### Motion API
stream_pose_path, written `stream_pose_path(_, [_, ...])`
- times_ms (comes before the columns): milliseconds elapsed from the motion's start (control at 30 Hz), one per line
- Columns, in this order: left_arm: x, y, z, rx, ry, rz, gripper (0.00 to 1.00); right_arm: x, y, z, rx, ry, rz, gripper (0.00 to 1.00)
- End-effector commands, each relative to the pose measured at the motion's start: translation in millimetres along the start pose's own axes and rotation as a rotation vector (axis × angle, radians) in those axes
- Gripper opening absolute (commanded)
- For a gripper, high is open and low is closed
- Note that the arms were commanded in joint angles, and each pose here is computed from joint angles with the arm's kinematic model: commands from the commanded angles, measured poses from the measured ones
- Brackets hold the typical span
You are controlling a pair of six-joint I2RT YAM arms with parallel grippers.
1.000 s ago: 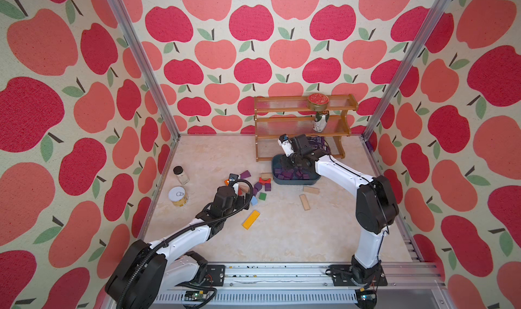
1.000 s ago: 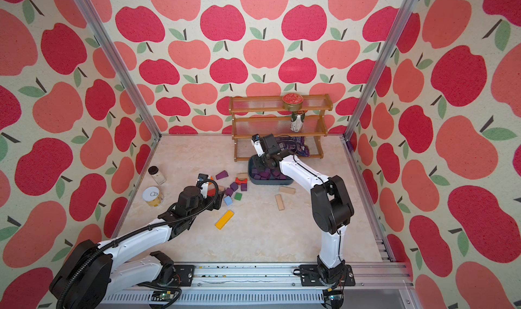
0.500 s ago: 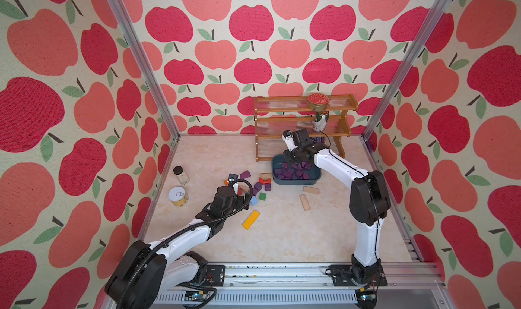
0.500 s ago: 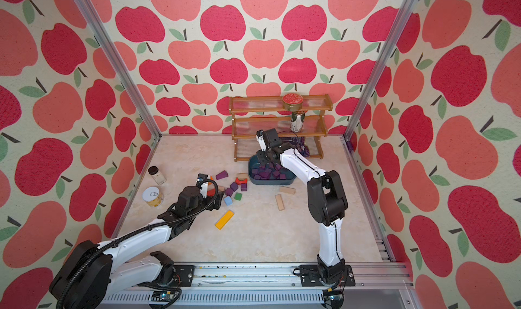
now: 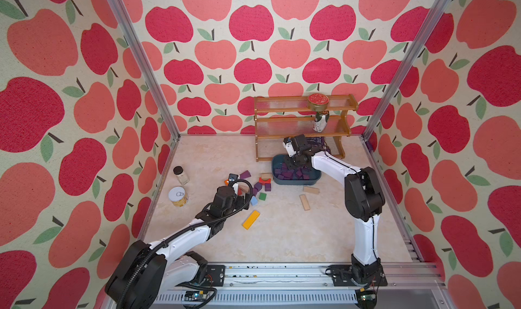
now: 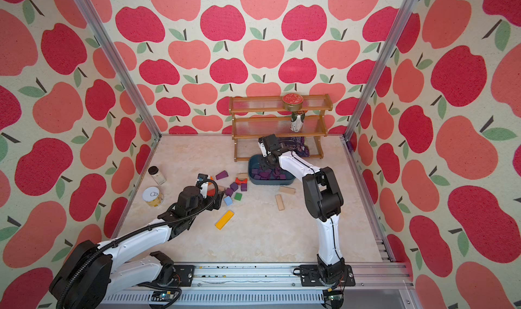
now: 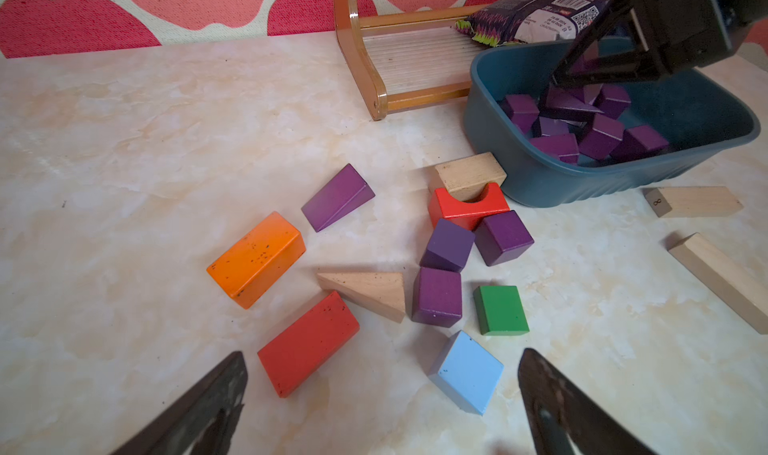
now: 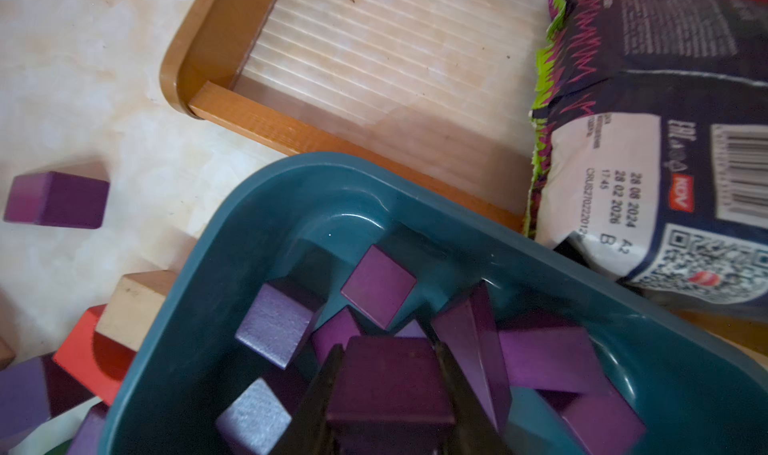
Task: Pick purple bricks into the storage bin
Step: Place the building block in the storage box.
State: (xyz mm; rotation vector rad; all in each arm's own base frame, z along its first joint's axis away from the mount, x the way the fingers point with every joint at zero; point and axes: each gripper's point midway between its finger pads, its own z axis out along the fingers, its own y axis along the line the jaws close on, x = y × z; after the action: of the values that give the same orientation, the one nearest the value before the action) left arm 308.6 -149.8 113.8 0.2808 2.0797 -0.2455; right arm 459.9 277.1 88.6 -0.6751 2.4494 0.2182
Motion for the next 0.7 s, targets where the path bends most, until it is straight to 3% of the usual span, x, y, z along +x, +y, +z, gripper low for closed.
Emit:
stream_pose_path(0, [-8,0,0,0.001,-0.010,-0.018,0.99,6,-4,11,0.008,0.008,0.034,0.30])
stream_pose_path(300, [-7,0,1,0.002,-0.005,-0.017,0.99,17,-19,22,0.061,0.029,0.086,0.38])
stream_pose_path(500, [-7,-1,1,0.004,-0.003,-0.017,0.99,18,-25,20,0.085,0.023,0.097,0.56])
stream_pose_path(667, [-6,-3,2,0.014,0.001,-0.012,0.99,11,-24,9,0.083,-0.014,0.110,0.58])
